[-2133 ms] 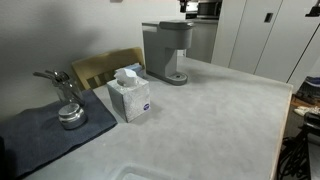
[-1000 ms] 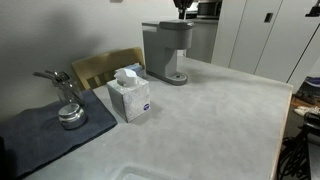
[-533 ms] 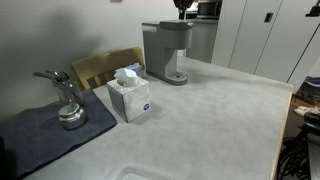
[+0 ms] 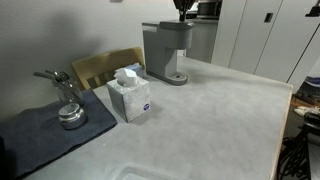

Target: Press the top of the coffee maker

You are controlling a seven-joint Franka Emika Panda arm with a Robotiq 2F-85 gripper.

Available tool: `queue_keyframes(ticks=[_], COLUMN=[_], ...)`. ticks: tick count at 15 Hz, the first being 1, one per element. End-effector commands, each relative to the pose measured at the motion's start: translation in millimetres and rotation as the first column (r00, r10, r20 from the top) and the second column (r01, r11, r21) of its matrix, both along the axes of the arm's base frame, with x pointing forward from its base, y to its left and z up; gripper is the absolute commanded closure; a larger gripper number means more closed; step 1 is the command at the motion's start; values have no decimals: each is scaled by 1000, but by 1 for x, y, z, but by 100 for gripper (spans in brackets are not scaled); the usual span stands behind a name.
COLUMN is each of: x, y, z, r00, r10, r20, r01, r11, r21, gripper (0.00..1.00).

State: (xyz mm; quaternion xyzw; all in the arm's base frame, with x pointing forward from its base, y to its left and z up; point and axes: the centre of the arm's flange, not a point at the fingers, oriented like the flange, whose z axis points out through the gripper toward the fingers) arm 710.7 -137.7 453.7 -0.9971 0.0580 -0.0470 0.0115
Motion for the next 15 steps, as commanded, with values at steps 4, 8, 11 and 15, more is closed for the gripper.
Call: queue_keyframes(ticks=[4, 8, 11, 15], x=[-10, -13, -13, -9], y=[-14, -19, -20, -17], z=[-36, -45, -41, -28], r00=[999, 997, 998, 999], r10=[-1, -13, -15, -7], r20=[-54, -74, -69, -49], r01=[2, 14, 16, 8], r11=[1000, 1000, 1000, 1000], r21=[19, 22, 21, 14], gripper=[100, 100, 100, 100])
